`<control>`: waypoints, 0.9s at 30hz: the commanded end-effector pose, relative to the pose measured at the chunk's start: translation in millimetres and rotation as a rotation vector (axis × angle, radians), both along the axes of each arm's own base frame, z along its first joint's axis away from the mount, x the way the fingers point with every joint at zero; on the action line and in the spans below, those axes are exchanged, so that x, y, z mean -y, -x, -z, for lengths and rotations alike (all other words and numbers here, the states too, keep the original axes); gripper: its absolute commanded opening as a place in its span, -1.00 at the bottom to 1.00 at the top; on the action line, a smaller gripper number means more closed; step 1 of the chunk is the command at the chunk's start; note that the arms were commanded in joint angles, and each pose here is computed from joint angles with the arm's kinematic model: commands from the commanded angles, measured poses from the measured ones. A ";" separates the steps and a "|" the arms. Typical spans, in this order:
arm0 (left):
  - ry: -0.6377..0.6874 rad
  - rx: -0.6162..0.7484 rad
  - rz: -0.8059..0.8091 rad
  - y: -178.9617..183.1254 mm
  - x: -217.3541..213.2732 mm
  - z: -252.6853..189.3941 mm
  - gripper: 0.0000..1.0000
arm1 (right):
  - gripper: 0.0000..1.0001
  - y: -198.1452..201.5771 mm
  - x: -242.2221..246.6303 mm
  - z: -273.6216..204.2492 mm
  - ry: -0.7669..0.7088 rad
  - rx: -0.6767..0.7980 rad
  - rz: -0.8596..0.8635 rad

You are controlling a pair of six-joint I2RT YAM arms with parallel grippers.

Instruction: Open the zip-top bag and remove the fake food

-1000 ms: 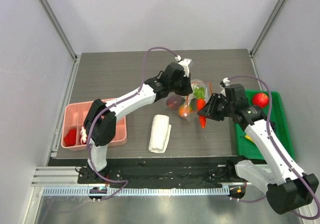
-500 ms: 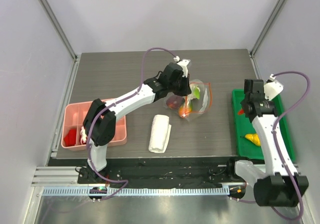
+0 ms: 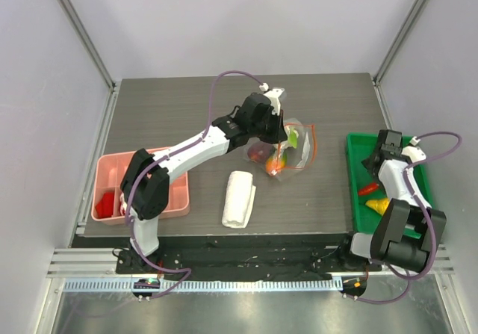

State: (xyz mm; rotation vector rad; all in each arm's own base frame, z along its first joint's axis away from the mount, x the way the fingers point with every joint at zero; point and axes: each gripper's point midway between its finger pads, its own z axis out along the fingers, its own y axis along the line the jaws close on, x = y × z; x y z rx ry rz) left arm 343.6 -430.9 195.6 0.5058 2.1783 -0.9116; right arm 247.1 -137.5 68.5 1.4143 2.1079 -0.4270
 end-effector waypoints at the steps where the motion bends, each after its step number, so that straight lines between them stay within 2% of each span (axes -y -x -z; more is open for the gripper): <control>1: 0.095 0.057 0.017 3.3 2.7 -43.2 -1.00 | 0.79 -30.0 -8.3 -37.0 0.038 0.153 -0.078; 5: 0.098 0.057 0.021 4.9 4.0 -43.6 -0.99 | 0.80 -33.2 -40.9 -70.2 0.080 0.197 -0.217; 7: 0.099 0.059 0.025 5.2 4.3 -44.7 -0.99 | 0.75 -38.2 -74.0 -95.9 0.097 0.261 -0.370; 10: 0.100 0.057 0.027 4.9 5.4 -44.5 -0.99 | 0.65 -38.9 -126.4 -119.0 0.060 0.355 -0.586; 14: 0.100 0.053 0.042 9.5 10.2 -42.8 -0.99 | 0.51 -34.9 -195.3 -130.4 -0.029 0.387 -0.878; 15: 0.097 0.052 0.044 11.1 11.5 -41.2 -1.00 | 0.41 -32.1 -217.4 -135.3 -0.063 0.396 -0.954; 17: 0.095 0.046 0.039 11.1 12.0 -38.1 -0.99 | 0.29 -31.6 -237.7 -132.7 -0.087 0.385 -1.009; 18: 0.096 0.044 0.039 11.8 12.5 -38.1 -0.99 | 0.10 -30.9 -249.3 -133.5 -0.087 0.392 -1.038; 19: 0.097 0.045 0.041 13.5 13.7 -38.5 -1.00 | 0.02 -35.2 -256.6 -133.7 -0.097 0.407 -1.035; 22: 0.098 0.047 0.039 15.4 14.9 -40.0 -0.99 | -0.09 -44.0 -272.2 -130.3 -0.118 0.430 -1.039; 27: 0.095 0.055 0.031 17.4 14.7 -43.3 -1.00 | -0.21 -68.5 -273.8 -117.2 -0.111 0.478 -0.932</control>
